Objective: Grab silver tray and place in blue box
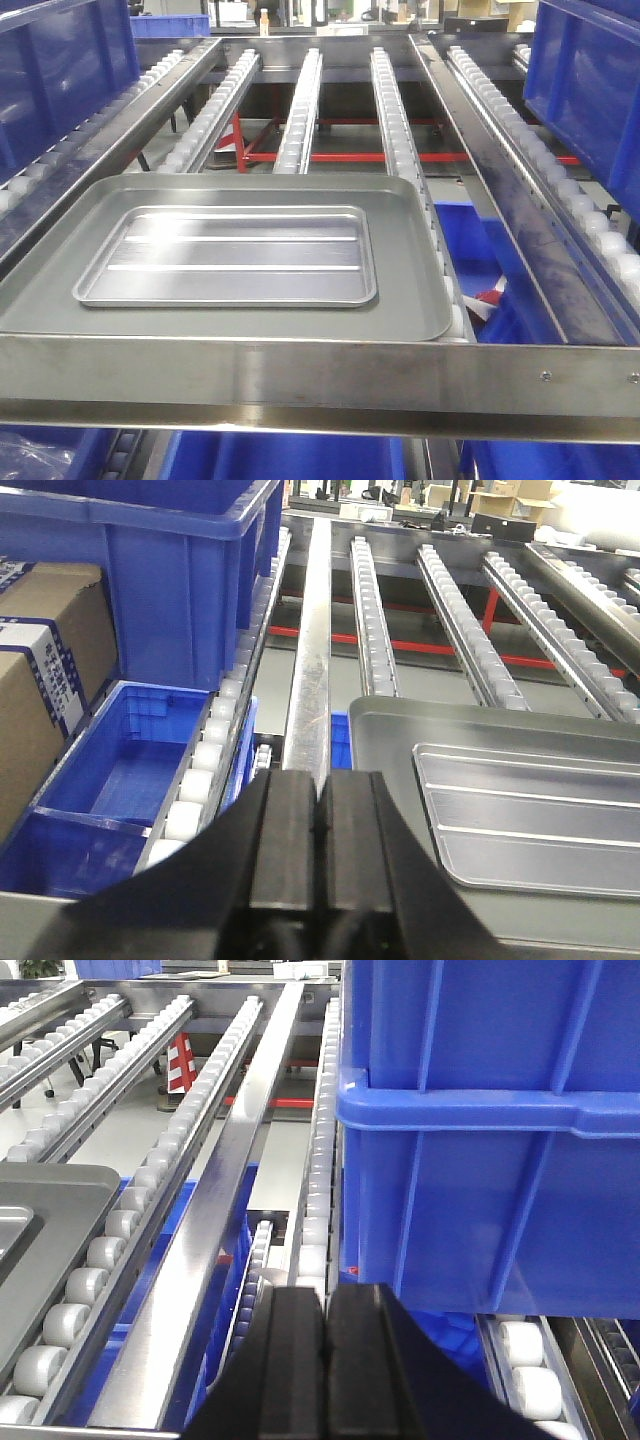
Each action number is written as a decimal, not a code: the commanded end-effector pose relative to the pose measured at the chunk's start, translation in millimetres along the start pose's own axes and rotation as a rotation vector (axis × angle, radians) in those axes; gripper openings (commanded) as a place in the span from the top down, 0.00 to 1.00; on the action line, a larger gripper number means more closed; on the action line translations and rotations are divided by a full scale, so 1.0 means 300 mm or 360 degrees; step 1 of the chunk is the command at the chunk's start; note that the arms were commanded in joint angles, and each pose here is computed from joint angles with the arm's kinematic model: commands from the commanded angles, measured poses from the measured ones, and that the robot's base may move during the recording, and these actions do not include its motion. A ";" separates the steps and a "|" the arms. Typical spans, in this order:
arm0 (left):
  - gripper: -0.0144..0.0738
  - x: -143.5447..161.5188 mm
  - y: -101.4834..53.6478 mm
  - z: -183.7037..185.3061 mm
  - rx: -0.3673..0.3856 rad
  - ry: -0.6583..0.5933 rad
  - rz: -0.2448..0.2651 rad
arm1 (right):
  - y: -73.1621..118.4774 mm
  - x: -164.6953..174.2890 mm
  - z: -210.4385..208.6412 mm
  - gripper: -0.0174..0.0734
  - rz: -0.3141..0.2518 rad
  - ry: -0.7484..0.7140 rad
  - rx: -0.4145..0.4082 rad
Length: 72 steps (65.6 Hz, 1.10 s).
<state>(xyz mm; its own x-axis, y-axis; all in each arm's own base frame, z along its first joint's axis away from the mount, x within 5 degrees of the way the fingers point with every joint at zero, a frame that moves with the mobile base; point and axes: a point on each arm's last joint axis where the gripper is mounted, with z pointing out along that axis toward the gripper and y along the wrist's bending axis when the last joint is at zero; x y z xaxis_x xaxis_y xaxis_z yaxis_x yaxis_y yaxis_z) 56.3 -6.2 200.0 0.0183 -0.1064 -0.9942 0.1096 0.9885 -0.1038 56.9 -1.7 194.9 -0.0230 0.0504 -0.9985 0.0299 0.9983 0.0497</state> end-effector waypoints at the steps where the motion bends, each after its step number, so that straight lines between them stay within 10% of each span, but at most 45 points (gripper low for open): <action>1: 0.94 -0.034 -0.001 -0.006 0.0001 -0.0166 -0.0010 | 0.002 -0.029 -0.007 0.75 -0.0015 -0.0174 -0.0007; 47: 0.94 -0.063 0.000 -0.011 0.0001 -0.0311 -0.0018 | 0.002 -0.040 -0.008 0.75 -0.0016 -0.0230 -0.0010; 60: 0.94 -0.272 -0.025 -0.043 0.0028 -0.0459 0.0016 | 0.011 -0.191 -0.046 0.75 0.0077 -0.0580 -0.0047; 72: 0.93 -0.503 -0.056 -0.016 0.0023 -0.0107 0.0089 | 0.020 -0.394 -0.059 0.75 0.0092 -0.0512 -0.0040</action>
<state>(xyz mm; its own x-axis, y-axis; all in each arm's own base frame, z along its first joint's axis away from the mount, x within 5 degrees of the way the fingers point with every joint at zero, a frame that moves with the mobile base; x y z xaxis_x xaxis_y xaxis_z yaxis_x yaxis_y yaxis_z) 41.2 -5.5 315.8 0.1233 -0.0727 -0.9897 0.1241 0.9906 -0.0573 42.8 -1.2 279.1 0.2386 0.0965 -0.9663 0.0031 0.9950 0.1001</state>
